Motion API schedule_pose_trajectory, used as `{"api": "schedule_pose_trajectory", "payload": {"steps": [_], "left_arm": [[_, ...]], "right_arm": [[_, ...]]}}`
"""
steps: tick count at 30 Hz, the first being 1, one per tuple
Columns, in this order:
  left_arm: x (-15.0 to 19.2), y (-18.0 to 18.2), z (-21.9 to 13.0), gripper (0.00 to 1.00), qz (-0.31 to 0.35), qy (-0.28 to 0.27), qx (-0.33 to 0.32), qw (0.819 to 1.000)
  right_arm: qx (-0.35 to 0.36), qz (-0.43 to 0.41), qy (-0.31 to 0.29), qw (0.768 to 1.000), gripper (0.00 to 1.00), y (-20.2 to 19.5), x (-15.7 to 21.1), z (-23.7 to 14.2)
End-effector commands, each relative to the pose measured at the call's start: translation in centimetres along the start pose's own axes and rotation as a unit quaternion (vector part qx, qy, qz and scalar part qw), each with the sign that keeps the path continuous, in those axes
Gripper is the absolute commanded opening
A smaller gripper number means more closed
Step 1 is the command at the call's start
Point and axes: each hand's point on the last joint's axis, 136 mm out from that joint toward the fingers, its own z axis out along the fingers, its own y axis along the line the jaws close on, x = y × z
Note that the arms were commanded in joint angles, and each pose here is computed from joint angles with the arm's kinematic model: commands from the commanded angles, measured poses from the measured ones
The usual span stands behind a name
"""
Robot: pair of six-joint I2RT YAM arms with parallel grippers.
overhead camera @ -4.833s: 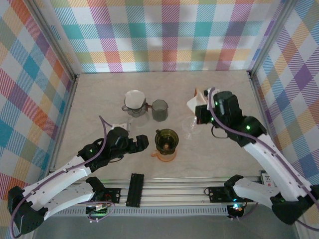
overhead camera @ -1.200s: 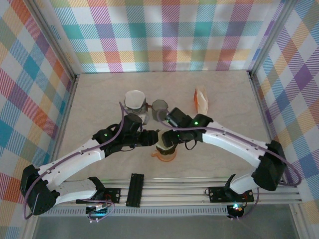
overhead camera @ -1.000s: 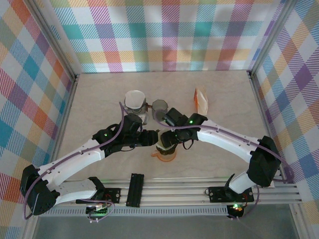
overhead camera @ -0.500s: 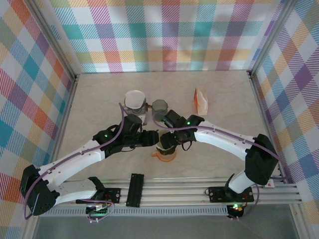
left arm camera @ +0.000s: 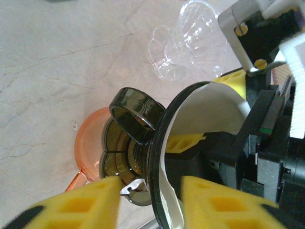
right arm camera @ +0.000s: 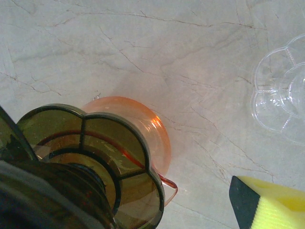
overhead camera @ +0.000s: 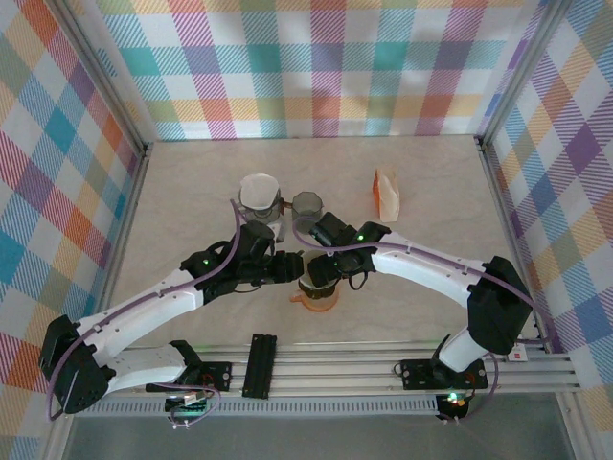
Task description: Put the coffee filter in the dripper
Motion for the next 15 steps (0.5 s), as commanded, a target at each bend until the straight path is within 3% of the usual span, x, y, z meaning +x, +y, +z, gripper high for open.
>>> {"api": "schedule_pose_trajectory", "payload": {"steps": [1,5,15], "left_arm": [[0.1,-0.3,0.3,0.24,0.003,0.003,0.005,1.000],[0.2,-0.3,0.3,0.19,0.002,0.004,0.007,1.000],[0.4,-0.3,0.4,0.25,0.002,0.008,0.008,1.000]], "right_arm": [[0.009,0.006,0.006,1.000,0.85,-0.5,0.6,0.5],[0.010,0.007,0.006,1.000,0.85,-0.5,0.6,0.5],[0.001,0.008,-0.008,1.000,0.85,-0.2,-0.2,-0.5]]}}
